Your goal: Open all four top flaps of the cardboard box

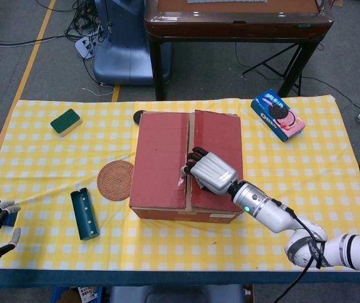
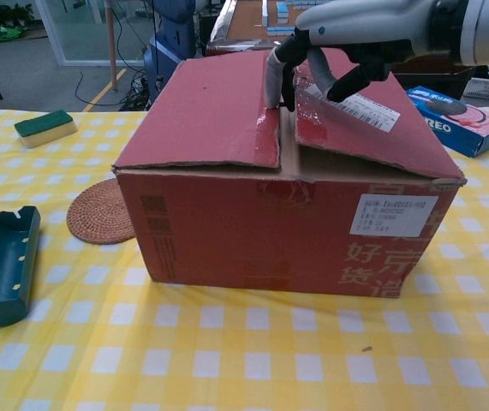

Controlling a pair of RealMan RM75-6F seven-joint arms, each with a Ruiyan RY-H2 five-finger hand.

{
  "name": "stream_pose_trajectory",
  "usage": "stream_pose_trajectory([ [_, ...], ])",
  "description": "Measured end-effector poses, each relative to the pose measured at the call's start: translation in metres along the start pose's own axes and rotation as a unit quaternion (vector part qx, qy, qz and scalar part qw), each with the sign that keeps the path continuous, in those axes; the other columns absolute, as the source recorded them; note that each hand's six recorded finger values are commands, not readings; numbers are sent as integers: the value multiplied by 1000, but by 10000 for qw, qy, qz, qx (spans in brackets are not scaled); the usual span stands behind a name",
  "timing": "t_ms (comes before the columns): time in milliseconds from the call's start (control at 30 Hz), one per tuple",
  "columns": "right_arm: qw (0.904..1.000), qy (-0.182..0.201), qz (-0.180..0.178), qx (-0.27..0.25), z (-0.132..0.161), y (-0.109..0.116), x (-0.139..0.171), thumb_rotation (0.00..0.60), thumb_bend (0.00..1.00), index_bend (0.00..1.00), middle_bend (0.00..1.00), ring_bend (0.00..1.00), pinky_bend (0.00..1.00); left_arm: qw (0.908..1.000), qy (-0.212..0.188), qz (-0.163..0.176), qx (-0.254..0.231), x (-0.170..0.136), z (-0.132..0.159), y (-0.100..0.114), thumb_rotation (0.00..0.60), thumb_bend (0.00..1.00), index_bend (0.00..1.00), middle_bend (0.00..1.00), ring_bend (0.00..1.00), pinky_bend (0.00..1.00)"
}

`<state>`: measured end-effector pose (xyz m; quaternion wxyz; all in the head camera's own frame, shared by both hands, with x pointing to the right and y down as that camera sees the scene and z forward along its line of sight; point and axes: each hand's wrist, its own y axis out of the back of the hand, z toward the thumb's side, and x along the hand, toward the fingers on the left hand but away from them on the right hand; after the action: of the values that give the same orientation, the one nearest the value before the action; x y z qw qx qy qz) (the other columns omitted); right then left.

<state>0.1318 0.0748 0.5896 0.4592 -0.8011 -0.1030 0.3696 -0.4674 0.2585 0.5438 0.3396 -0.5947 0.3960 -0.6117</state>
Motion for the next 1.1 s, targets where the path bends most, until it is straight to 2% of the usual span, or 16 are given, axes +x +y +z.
stream_pose_trajectory([
  [400, 9996, -138, -236, 53, -13, 10, 7, 600, 1000, 357, 486, 179, 120, 10000, -82, -17, 25, 3, 3, -2, 600, 431, 364, 224, 130, 0],
  [1100, 9923, -667, -1040, 69, -45, 69, 58, 600, 1000, 357, 527, 213, 120, 9998, -184, 23, 64, 7, 9, 1, 600, 431, 364, 224, 130, 0],
])
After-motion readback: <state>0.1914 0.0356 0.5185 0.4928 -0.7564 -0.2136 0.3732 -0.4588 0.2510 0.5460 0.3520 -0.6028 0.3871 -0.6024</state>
